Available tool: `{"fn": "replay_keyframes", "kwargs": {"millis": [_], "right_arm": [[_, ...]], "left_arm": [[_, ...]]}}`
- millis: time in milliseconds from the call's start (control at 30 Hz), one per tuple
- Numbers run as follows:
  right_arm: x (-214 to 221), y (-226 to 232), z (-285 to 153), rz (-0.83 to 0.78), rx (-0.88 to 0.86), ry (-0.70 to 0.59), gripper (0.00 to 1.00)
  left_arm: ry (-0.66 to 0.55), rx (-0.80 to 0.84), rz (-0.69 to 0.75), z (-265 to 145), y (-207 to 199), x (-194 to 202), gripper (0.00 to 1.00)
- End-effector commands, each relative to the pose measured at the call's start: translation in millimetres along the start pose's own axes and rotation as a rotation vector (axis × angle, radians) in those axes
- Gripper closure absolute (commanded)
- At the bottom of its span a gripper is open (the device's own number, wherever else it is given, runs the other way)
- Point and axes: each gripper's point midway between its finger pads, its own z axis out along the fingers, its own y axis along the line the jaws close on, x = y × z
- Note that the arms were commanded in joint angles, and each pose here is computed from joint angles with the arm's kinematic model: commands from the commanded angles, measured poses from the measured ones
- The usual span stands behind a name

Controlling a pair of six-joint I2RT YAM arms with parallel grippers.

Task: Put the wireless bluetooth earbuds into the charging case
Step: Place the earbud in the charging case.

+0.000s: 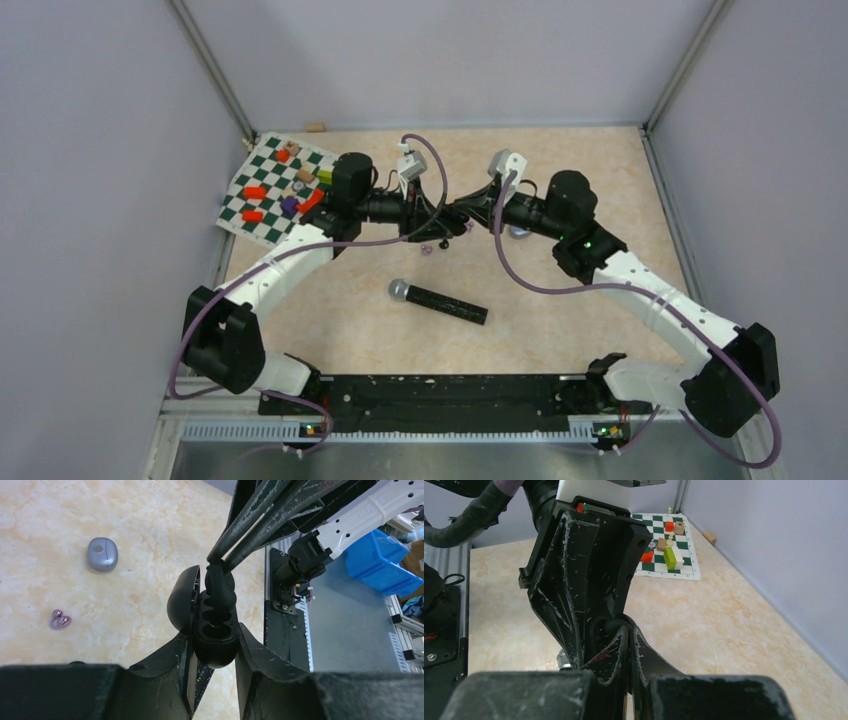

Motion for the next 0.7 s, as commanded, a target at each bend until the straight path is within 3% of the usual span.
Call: {"fn": "replay_keyframes", "kwargs": {"millis": [0,667], "right_arm": [[-7.4,10.0,4.3,-0.043,-0.049,-0.033,1.0],[4.7,17.8,8.5,-0.053,-0.076,-0.015,1.0]], "left_arm": [[-0.029,0.031,0.045,1.7,-5.5,-10.4,1.0],[-0.031,0.029,0.046,1.1,-6.2,-11.1,1.0]]}}
